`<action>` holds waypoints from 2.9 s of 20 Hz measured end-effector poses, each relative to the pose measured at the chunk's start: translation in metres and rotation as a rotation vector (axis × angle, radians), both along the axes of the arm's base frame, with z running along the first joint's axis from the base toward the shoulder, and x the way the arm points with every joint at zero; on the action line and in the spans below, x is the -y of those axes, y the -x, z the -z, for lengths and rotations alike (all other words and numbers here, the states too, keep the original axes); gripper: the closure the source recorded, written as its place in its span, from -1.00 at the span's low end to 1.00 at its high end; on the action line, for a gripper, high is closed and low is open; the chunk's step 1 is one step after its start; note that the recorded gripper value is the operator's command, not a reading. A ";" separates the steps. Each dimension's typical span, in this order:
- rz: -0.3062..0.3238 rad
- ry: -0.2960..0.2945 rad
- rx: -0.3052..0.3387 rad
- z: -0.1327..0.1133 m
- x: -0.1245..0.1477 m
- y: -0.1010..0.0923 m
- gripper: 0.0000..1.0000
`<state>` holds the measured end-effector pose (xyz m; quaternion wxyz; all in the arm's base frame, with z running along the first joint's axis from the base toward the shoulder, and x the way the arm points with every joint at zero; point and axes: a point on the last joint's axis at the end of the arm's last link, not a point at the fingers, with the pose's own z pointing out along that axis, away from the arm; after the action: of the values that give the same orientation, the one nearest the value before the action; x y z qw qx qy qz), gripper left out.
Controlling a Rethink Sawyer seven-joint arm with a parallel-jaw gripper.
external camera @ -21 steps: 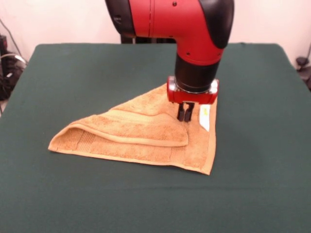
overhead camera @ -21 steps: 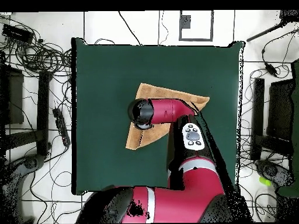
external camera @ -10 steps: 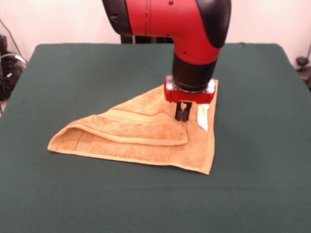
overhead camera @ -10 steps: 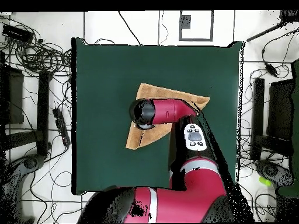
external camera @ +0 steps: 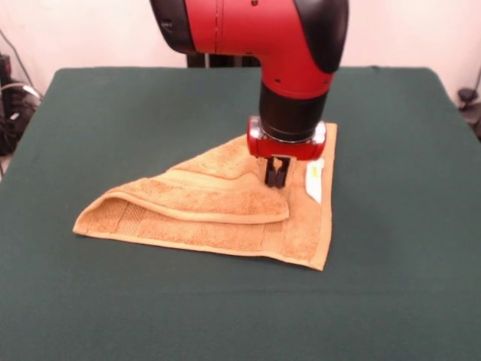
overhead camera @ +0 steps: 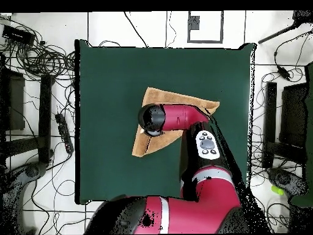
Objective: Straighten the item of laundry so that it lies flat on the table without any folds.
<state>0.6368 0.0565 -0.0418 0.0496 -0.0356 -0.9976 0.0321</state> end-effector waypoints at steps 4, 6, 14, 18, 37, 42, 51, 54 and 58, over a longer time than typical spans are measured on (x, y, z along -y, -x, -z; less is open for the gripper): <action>0.016 0.002 0.008 -0.001 0.011 0.001 1.00; 0.022 0.006 0.012 -0.002 0.019 0.002 1.00; 0.044 0.025 0.030 -0.015 0.053 0.009 1.00; 0.069 0.031 0.031 -0.026 0.075 0.014 1.00; 0.148 0.049 0.016 -0.069 0.143 0.055 1.00; 0.191 0.033 0.001 -0.078 0.168 0.075 1.00; 0.232 0.015 -0.139 -0.102 0.198 0.121 1.00; 0.246 0.007 -0.224 -0.115 0.200 0.135 1.00; 0.256 0.000 -0.300 -0.128 0.200 0.146 1.00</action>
<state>0.4908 -0.1438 0.0864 0.2016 -0.1572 -0.9663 0.0306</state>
